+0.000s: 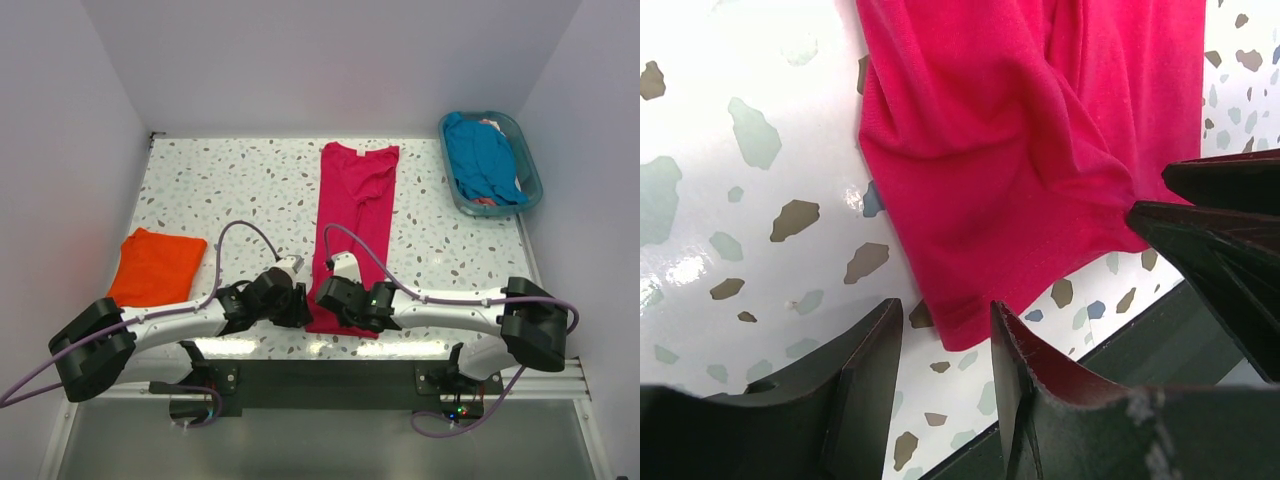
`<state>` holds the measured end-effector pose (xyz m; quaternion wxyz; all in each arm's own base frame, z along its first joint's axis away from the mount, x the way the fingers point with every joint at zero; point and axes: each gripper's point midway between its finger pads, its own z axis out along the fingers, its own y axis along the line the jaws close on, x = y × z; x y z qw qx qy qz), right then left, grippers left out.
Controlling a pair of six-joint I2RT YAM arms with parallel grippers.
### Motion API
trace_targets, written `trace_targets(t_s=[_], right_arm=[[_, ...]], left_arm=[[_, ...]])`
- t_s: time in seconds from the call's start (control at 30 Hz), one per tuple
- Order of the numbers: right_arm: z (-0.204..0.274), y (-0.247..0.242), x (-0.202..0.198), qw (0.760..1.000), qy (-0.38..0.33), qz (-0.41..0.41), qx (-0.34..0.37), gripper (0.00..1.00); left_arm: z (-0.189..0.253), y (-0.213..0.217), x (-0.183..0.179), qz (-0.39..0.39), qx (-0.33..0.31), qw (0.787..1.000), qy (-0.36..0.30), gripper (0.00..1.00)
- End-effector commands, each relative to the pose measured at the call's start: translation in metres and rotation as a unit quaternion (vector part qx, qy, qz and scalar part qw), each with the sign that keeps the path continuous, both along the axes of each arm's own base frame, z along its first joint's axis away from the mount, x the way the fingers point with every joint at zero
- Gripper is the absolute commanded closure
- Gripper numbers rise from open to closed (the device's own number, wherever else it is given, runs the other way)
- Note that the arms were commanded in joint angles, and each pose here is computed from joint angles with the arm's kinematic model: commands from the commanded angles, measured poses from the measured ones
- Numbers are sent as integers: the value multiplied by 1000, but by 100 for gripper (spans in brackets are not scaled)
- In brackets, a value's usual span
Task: Fold and stack the t-shirts
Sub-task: Fold the tshirt
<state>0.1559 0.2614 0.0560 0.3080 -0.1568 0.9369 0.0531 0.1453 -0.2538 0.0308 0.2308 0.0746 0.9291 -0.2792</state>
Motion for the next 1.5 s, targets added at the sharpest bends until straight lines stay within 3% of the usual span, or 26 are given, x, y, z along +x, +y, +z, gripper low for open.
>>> trace_targets(t_s=[0.0, 0.17, 0.43, 0.53, 0.8, 1.27, 1.3, 1.47], right_arm=[[-2, 6, -2, 1000, 2, -11, 21, 68], [-4, 6, -5, 1000, 8, -9, 27, 70], [-2, 8, -12, 998, 20, -9, 50, 95], [5, 7, -14, 997, 21, -14, 73, 100], [22, 11, -26, 991, 31, -19, 130, 100], [-6, -1, -42, 995, 32, -40, 84, 100], [-7, -6, -41, 996, 28, -45, 77, 99], [4, -12, -35, 996, 9, -54, 74, 68]], left_arm=[[13, -7, 9, 12, -28, 999, -18, 55], [11, -6, 10, 12, -27, 999, -20, 55], [13, -8, 15, 12, -38, 999, -25, 54], [15, -8, 16, 8, -40, 999, -26, 54], [17, -8, 18, 0, -48, 999, -25, 54], [10, -5, 9, -31, -39, 999, -10, 57], [9, -5, 7, -35, -39, 999, -8, 57], [1, -10, -1, -70, -41, 997, 4, 51]])
